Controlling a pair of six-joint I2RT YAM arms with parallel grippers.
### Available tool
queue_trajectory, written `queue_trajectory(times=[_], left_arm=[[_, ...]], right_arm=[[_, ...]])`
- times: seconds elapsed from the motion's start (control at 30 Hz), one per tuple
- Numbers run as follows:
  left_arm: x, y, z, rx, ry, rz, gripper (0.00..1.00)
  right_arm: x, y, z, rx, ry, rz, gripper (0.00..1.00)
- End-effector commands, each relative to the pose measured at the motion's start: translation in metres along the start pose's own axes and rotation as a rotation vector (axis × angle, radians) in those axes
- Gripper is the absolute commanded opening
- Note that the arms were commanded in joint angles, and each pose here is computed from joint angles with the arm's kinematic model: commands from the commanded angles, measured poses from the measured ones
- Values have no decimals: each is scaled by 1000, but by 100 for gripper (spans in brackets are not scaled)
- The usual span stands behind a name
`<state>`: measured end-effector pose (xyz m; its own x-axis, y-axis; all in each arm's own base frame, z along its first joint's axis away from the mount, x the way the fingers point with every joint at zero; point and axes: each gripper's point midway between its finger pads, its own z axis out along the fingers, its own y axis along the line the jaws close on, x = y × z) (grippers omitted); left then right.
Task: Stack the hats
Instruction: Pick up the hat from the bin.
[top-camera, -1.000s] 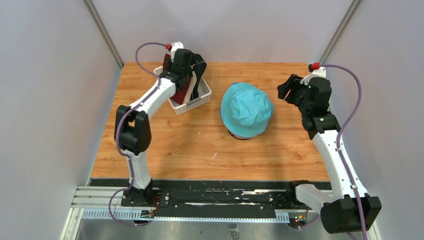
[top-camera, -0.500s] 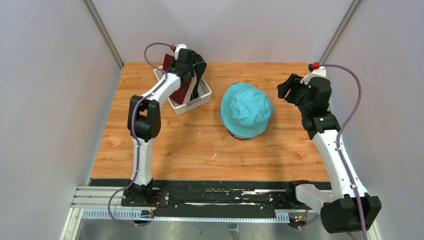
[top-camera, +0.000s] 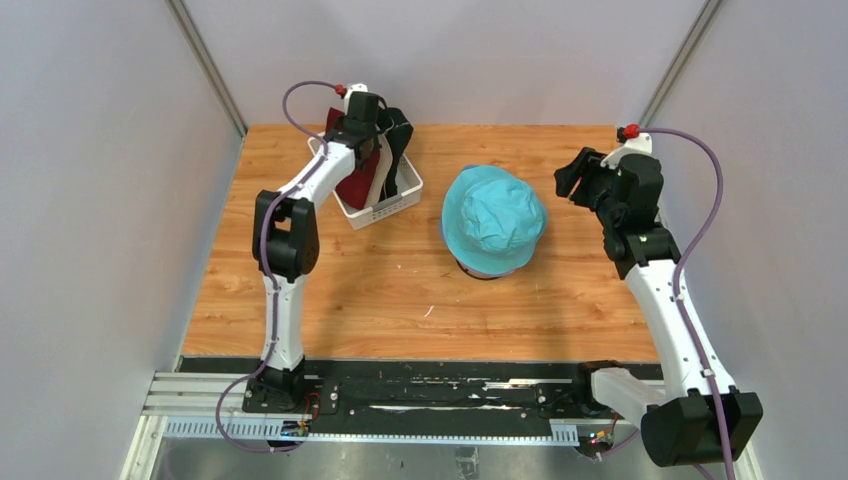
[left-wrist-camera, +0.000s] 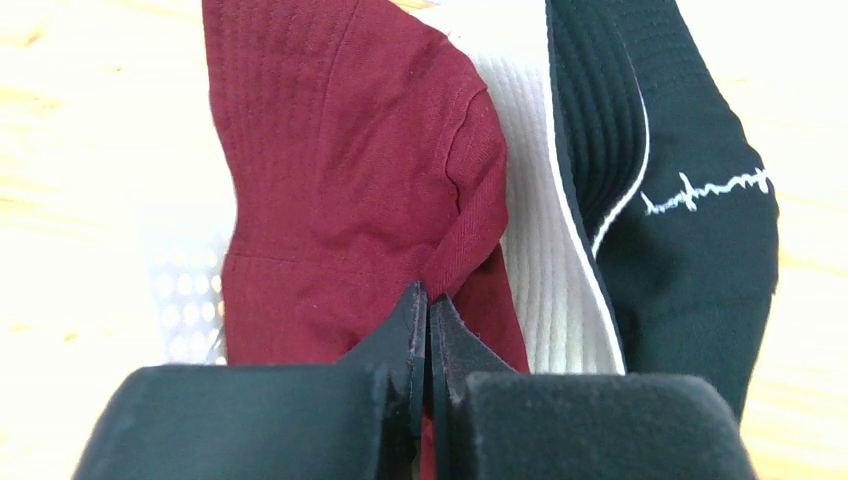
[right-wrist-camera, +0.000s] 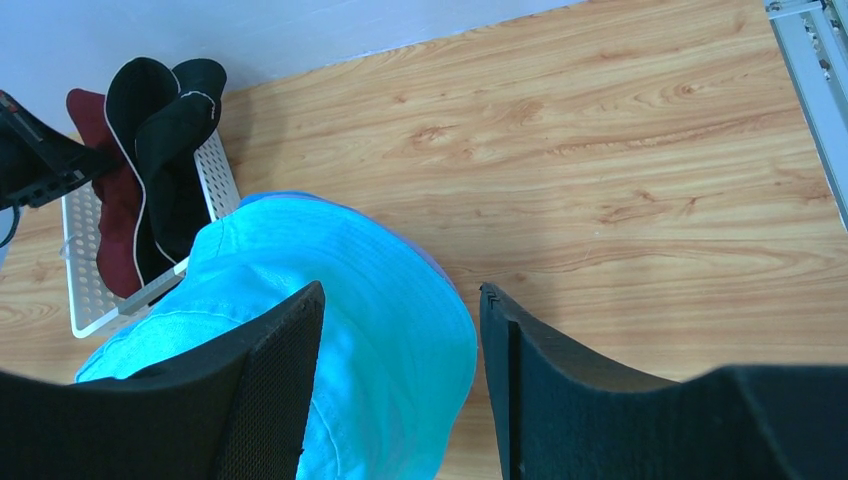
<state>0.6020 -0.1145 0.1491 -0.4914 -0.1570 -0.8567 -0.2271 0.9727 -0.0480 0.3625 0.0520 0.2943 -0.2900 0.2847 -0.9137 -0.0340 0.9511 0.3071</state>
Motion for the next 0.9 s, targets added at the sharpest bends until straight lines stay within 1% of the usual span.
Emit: queue_trajectory(times=[0.0,0.07,0.2,0.27,0.43,0.57,0.67,0.77,0.87], left_arm=[[-74,5,-67,68,-143,-44,0],[-109,4,-105,127,-211,-68,0],[-167,-4,-185,290,-310,-126,0],[-186,-9,-223,383,-344,-165,0],[-215,-30,-320,708,-415,-298,0],[-221,-51,-377,936,-404,-362,0],[-219,-65,-410,1054,-392,-383,0],[-212,-80,-439,1152,-382,-389,0],[-201,-95,-463,1269,-341,-412,0]], right_arm=[[-6,12,-7,-51,-30,-15,58],[-7,16,-8,-68,-35,-13,58],[-11,26,-12,-121,-51,-5,58],[-13,33,-16,-157,-62,-5,57],[-22,49,-31,-224,-94,-20,56],[-29,57,-47,-256,-121,-26,56],[-30,67,-59,-314,-121,-29,56],[-27,82,-71,-405,-122,-19,57],[-25,99,-83,-518,-122,1,58]])
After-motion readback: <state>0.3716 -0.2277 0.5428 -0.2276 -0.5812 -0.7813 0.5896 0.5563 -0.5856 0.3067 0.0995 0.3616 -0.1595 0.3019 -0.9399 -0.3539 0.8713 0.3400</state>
